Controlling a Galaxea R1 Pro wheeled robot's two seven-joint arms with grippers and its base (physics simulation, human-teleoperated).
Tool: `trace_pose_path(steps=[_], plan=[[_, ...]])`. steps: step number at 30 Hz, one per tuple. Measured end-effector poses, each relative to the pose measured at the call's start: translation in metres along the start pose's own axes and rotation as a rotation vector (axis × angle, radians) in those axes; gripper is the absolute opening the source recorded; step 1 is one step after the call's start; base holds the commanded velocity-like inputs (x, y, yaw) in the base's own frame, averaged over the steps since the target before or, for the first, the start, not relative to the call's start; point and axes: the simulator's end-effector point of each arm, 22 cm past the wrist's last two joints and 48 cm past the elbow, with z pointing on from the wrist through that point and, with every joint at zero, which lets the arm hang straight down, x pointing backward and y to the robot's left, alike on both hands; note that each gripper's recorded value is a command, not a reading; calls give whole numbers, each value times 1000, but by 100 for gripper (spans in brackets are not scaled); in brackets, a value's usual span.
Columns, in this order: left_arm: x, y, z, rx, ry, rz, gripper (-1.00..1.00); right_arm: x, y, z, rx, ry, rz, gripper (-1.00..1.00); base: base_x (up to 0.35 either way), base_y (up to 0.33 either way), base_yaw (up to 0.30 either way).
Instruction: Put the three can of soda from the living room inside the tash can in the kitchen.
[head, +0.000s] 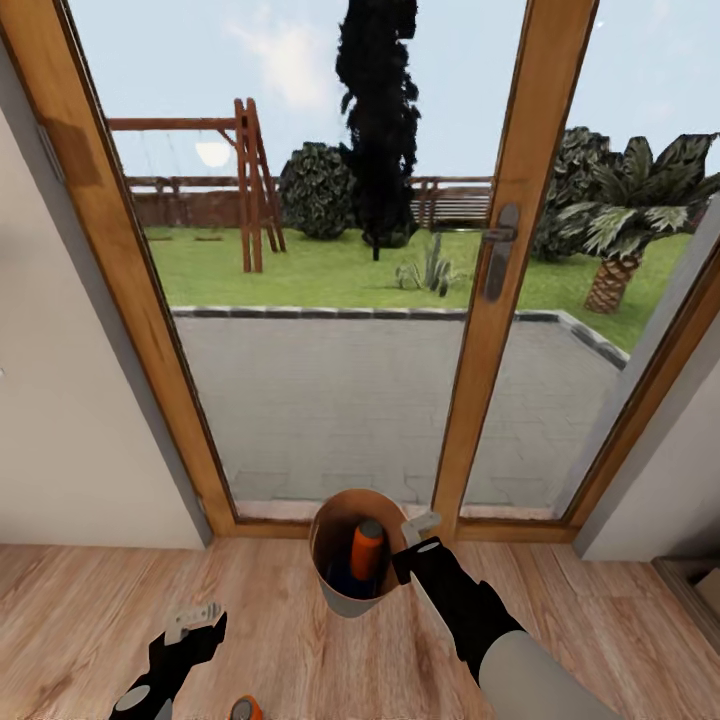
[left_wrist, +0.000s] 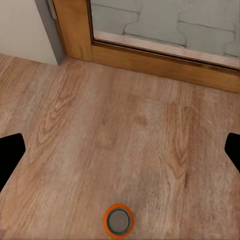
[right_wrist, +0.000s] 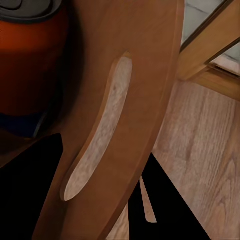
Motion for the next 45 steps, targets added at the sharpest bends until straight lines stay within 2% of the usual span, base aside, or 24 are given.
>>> trace_pose_path(steps=[30, 45], plan=[[25, 4, 5, -9, 59, 6, 100, 21, 7, 17, -16, 46, 1, -100, 0, 0, 0], [36, 5, 7, -13, 80, 9, 100, 32, 10, 25, -23, 68, 0, -100, 111, 0, 0]])
